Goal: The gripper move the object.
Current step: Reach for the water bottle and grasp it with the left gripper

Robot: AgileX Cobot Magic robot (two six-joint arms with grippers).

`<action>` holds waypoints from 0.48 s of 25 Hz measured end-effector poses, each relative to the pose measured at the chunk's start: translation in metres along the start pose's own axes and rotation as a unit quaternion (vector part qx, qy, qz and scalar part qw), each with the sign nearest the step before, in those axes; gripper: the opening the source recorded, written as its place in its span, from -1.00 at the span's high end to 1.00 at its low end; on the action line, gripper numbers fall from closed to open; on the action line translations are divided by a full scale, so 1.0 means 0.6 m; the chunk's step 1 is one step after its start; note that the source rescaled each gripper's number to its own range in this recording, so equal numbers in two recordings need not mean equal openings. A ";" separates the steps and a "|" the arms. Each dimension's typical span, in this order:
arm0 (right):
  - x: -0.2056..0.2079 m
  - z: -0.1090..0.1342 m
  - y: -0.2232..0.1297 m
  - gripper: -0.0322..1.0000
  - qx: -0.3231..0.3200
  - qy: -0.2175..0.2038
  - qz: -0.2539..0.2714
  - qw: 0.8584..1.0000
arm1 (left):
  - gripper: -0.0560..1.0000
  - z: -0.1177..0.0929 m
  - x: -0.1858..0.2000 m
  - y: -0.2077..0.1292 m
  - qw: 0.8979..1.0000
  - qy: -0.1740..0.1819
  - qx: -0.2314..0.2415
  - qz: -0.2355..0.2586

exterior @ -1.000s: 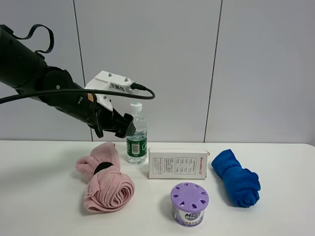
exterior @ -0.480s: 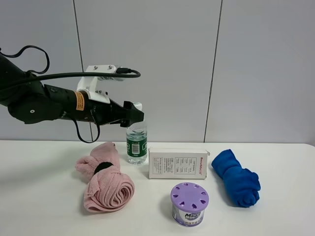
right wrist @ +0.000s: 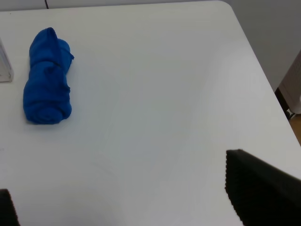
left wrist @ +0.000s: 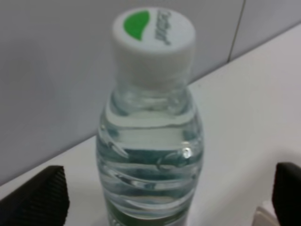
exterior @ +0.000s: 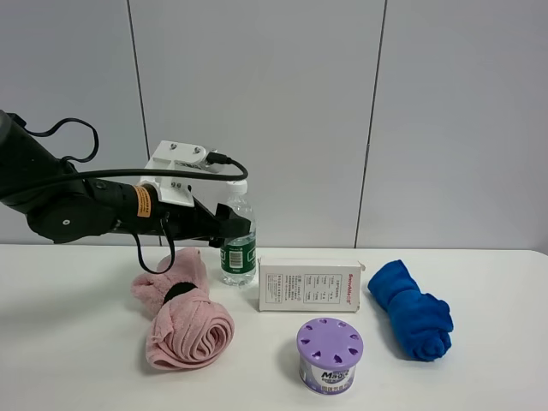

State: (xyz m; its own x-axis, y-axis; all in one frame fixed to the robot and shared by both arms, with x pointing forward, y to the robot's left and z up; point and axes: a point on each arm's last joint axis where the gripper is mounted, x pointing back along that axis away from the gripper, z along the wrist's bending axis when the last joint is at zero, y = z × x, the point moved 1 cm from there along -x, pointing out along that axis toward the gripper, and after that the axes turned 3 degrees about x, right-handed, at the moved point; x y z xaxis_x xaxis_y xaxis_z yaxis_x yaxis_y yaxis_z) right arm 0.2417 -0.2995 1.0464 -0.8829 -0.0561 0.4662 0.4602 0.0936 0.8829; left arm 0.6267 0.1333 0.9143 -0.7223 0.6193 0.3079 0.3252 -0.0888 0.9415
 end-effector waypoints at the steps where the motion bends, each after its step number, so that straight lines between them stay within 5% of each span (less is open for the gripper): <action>1: 0.000 0.000 0.000 -1.00 0.000 0.000 0.000 1.000 | -0.98 0.001 0.000 -0.001 1.000 0.004 -0.002 -0.001; 12: 0.000 0.000 0.000 -1.00 0.000 0.000 0.000 1.000 | -0.98 0.021 -0.035 0.006 1.000 0.026 -0.014 0.008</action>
State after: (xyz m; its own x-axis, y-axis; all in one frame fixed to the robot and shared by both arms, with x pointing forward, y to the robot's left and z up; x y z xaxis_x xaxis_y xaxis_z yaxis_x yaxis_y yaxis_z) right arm 0.2417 -0.2995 1.0464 -0.8829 -0.0561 0.4662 0.4602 0.0936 0.8829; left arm 0.6509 0.1299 0.9096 -0.7488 0.5757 0.3285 0.3194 -0.1210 0.9399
